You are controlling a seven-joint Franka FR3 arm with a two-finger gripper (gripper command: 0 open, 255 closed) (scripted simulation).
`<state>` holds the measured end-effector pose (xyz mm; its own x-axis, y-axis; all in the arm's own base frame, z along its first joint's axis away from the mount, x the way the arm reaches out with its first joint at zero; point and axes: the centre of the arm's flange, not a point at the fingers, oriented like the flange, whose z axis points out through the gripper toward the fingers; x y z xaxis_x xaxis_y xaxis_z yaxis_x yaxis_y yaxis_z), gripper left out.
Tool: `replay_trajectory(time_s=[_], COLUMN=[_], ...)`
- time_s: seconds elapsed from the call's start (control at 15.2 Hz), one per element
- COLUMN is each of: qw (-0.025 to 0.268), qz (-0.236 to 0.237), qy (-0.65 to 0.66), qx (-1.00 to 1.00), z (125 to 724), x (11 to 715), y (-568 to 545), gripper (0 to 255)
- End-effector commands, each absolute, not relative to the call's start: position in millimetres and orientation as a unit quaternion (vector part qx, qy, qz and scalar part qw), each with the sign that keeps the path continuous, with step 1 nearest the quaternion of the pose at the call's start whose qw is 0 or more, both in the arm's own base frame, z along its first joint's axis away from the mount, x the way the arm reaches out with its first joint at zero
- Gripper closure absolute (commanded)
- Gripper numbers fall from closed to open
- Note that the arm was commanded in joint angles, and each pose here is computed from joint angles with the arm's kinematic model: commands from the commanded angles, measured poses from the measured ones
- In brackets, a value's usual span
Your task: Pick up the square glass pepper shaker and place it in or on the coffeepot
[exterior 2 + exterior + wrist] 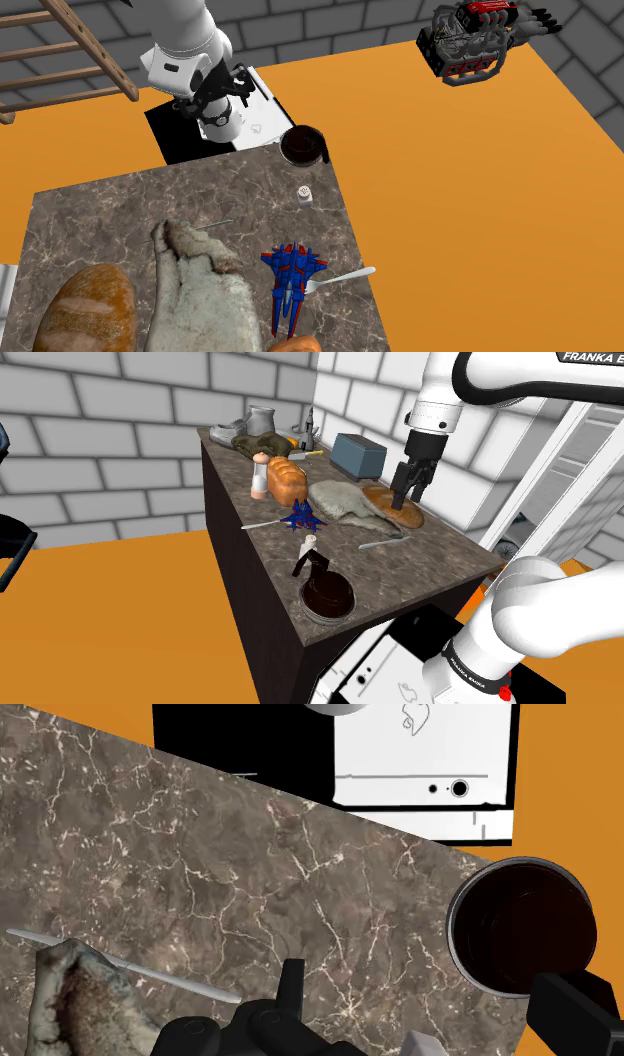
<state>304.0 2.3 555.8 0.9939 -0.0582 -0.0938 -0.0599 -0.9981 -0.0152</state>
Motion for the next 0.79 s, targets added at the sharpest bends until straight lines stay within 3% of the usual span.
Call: replay_trajectory(time_s=[0.0,0.73], qw=[0.009,-0.005], qz=[0.047,0.0], qy=[0.03,0.026], qx=[-0.998,-1.0], z=[556,462], x=[304,391], y=[2,50], gripper=[0,0])
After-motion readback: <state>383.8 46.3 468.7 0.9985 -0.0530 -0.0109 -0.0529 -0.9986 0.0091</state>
